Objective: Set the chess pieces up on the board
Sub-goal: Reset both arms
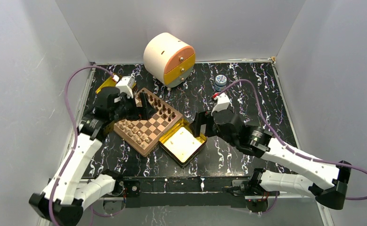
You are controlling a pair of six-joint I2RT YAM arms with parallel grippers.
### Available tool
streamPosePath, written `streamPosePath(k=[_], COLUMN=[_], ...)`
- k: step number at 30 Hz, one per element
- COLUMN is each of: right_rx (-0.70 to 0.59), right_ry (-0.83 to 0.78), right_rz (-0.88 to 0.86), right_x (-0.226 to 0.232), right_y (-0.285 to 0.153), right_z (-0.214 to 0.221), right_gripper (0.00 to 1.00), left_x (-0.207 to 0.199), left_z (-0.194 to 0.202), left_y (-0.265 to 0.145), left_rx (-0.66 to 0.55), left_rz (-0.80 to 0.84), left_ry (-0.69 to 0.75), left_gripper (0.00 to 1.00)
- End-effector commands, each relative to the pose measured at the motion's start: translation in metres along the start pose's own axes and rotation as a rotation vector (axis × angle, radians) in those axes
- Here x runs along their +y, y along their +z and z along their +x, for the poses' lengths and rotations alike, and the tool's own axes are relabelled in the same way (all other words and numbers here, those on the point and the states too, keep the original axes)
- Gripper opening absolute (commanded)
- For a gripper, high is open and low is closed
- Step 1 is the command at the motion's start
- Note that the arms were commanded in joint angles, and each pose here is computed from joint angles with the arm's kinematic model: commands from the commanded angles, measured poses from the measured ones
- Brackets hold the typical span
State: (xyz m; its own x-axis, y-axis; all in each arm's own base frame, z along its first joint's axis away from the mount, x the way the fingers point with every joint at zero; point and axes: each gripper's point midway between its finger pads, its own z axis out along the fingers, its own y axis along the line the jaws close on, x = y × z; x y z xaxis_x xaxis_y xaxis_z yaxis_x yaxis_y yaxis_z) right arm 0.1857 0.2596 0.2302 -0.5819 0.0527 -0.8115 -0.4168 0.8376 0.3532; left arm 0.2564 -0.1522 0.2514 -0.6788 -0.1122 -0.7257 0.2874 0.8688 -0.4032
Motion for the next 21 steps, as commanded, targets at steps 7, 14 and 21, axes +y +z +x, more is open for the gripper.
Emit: streamPosePath(k=[7, 14, 21], right_rx=[-0.110, -0.155, -0.144], right_ry=[0.042, 0.124, 0.117], right_rz=[-0.034, -0.074, -0.059], right_x=[-0.001, -0.002, -0.003], right_y=[-0.046, -0.062, -0.058], right_z=[-0.039, -0.045, -0.043], right_gripper=[0.99, 0.99, 0.99], left_x=[-0.013, -0.024, -0.020], left_z=[-0.004, 0.009, 0.011], left_y=[-0.042, -0.049, -0.046], left_rx=[-0.240, -0.269, -0.261], left_rz=[0.089, 0.185, 0.166], left_ry=[-0.042, -0.075, -0.083], left_gripper=[0.91, 0.91, 0.91])
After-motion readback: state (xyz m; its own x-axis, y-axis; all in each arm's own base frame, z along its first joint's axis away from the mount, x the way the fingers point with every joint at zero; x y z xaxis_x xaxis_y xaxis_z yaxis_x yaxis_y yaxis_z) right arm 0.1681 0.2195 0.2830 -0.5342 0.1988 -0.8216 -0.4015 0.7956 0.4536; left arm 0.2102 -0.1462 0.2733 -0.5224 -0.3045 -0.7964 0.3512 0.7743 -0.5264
